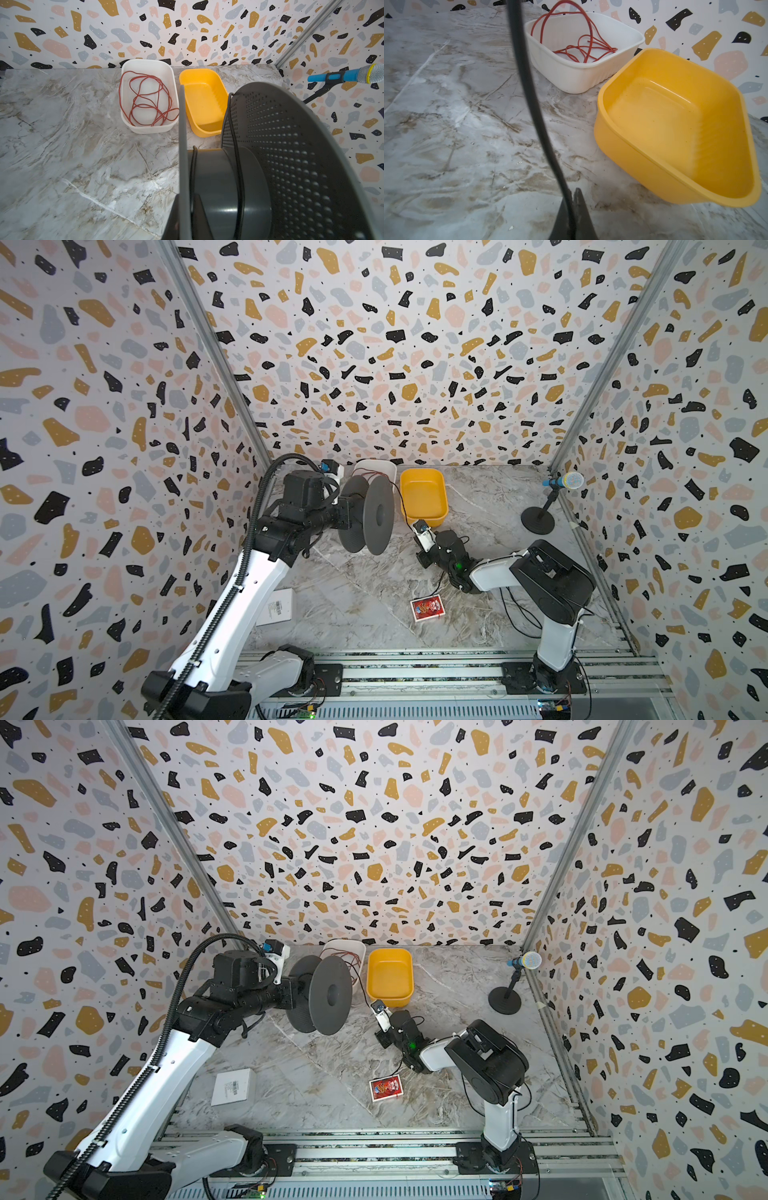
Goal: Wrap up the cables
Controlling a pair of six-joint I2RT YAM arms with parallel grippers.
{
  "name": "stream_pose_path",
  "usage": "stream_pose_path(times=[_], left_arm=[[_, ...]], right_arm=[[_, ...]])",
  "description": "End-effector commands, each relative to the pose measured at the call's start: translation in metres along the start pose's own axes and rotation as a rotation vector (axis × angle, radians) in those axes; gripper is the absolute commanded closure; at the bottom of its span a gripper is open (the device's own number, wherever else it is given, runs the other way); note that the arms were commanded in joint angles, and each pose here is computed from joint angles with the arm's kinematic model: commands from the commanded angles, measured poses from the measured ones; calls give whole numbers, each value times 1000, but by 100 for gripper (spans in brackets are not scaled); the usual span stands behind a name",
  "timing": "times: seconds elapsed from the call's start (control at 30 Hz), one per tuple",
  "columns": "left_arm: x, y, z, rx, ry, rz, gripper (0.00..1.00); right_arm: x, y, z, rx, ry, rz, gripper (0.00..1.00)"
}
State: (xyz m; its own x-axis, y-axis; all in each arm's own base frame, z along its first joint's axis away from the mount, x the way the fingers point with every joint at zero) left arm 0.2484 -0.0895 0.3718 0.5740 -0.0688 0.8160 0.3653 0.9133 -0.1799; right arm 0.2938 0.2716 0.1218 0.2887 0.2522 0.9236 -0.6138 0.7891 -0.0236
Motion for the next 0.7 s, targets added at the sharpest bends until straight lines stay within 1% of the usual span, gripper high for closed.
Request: stream_pose_path(times=[0.0, 0.07, 0.27, 0.47, 0.67], left_arm=[[19, 2, 8, -45, -149, 39, 100], [17, 6, 5, -68, -159, 60, 100], [13, 18, -7, -118, -187, 168, 100], [12, 35, -7, -45, -209, 235, 100], [10, 41, -11, -16, -221, 293, 100]], right_arm=[[7, 0, 0, -55, 19, -49, 100], [5, 1, 2, -46, 33, -66, 100], [-1, 14, 3, -31, 78, -64, 100], [-6, 36, 6, -38, 106, -29, 100], [-5, 63, 7, -37, 122, 33, 100]])
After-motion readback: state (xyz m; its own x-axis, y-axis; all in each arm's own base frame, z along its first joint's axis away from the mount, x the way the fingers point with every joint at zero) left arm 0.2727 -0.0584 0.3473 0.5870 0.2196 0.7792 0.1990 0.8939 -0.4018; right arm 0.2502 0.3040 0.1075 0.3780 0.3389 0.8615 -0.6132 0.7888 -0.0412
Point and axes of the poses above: each gripper's point midway between its finger pads, its own z axis back along the fingers, its own y axis along the line the jaws close on, x = y × z, the point moved 10 cm from there along z, back along the fingers, and after that the axes turned 7 degrees about -z, right-handed, at the moved point
